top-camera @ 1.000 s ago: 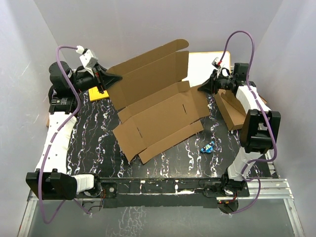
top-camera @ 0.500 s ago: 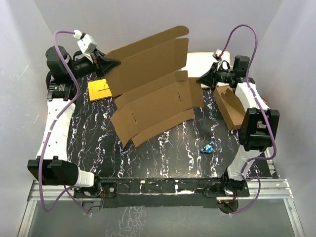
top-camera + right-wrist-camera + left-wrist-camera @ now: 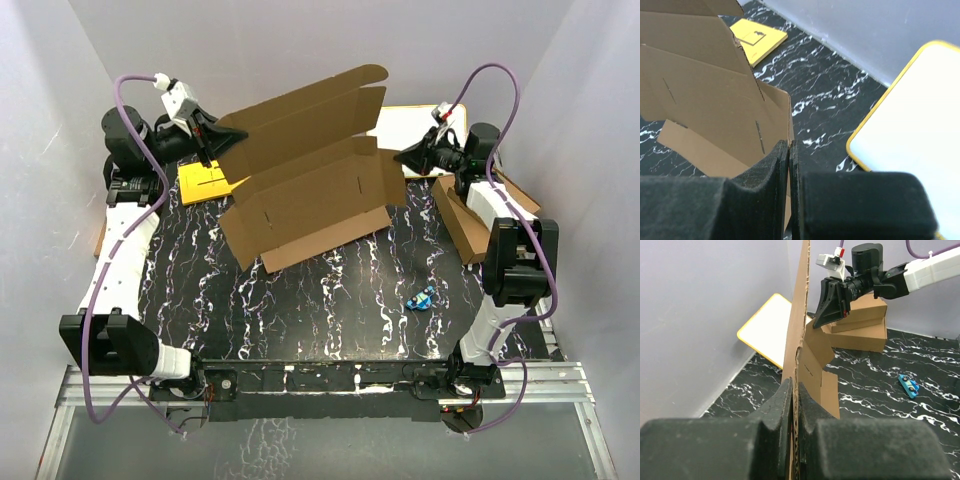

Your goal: Fold the paper box

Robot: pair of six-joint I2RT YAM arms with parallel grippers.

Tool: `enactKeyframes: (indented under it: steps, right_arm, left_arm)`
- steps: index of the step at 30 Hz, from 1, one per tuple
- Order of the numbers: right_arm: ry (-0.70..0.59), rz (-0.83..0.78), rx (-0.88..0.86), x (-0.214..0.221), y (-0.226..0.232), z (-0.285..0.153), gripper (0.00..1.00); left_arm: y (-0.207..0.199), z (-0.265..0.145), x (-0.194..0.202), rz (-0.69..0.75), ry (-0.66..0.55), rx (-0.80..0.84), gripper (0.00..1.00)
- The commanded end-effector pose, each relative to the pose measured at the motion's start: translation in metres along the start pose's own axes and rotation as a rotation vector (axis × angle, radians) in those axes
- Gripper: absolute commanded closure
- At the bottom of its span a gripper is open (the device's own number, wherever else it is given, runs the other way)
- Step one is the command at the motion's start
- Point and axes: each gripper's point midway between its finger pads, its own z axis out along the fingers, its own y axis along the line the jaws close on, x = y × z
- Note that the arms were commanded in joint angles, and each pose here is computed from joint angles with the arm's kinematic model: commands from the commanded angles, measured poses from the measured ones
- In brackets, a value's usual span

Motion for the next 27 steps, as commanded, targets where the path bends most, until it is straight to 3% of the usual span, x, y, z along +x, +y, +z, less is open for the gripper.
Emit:
enactKeyframes:
  steps: [1, 13, 20, 24, 27]
  right_arm:
    - [-0.074, -0.107, 0.011, -0.021, 0.009, -0.001, 0.92]
    - [0.019, -0.049, -0.011, 0.014, 0.023, -0.025, 0.90]
    - [0.096, -0.136, -0.085, 0.007, 0.049, -0.041, 0.52]
    - [0.098, -0.192, -0.156, -0.014, 0.070, -0.047, 0.22]
    - [0.078, -0.192, -0.236, -0.022, 0.090, -0.042, 0.12]
  left_arm:
    - [-0.022, -0.010, -0.016, 0.062, -0.026, 0.037, 1.00]
    - [-0.032, -0.016, 0.001, 0.041, 0.002, 0.032, 1.00]
    - [-0.036, -0.020, 0.014, 0.023, 0.012, 0.012, 1.00]
    - [-0.038, -0.021, 0.015, 0.022, 0.008, 0.004, 1.00]
    - [-0.041, -0.023, 0.014, 0.024, 0.004, 0.003, 1.00]
